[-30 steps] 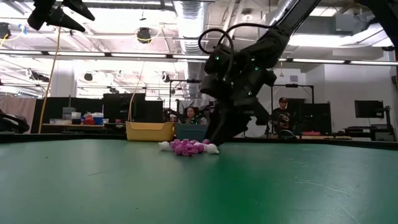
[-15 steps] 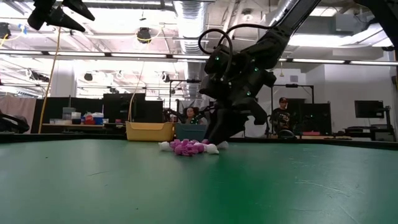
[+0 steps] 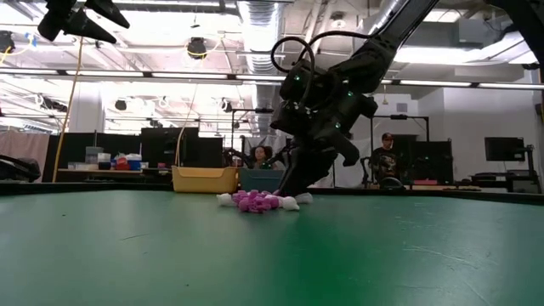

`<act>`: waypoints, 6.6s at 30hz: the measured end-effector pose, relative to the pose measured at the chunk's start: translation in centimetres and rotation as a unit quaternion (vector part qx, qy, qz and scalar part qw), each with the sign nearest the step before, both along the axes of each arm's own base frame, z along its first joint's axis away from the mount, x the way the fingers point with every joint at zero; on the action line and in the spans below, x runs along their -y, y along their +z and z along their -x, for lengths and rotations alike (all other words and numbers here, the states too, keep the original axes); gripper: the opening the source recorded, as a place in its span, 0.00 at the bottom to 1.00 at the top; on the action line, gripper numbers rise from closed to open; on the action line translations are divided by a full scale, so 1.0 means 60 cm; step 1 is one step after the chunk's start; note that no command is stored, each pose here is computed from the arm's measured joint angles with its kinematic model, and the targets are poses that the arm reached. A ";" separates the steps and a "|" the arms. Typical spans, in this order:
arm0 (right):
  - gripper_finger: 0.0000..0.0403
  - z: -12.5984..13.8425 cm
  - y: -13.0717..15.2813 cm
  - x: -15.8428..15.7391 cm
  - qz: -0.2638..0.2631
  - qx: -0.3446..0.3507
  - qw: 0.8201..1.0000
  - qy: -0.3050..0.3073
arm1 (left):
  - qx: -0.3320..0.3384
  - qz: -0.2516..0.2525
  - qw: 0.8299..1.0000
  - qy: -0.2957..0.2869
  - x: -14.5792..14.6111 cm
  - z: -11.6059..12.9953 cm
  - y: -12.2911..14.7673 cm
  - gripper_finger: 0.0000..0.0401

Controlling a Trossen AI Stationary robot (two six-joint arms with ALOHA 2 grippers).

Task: Sort Halloween decoration
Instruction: Put the pink skeleton into the yellow bin

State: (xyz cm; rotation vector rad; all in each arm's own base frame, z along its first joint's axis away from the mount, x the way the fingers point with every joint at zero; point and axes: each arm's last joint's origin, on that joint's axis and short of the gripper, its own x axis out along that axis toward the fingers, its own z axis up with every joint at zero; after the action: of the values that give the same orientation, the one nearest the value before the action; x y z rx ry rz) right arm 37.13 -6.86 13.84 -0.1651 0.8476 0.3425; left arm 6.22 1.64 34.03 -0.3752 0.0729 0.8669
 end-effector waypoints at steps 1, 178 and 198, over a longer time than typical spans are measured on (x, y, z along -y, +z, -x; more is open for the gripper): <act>0.06 0.001 0.002 0.000 -0.005 -0.001 1.000 -0.007 | 0.000 0.000 1.000 0.000 0.000 0.000 0.000 0.58; 0.29 -0.298 0.202 -0.435 -0.274 0.259 0.924 -0.060 | 0.006 0.094 0.975 -0.200 0.017 -0.010 -0.005 0.58; 0.29 -0.153 0.404 -0.248 -0.083 0.109 0.987 -0.087 | -0.003 0.082 0.976 -0.202 0.017 -0.010 -0.005 0.58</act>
State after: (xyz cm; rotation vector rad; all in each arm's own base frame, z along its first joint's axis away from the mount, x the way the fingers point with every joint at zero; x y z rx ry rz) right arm 46.29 8.01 38.08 0.0267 0.6094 0.2237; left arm 6.81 0.60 33.75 -0.4921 0.2195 0.4594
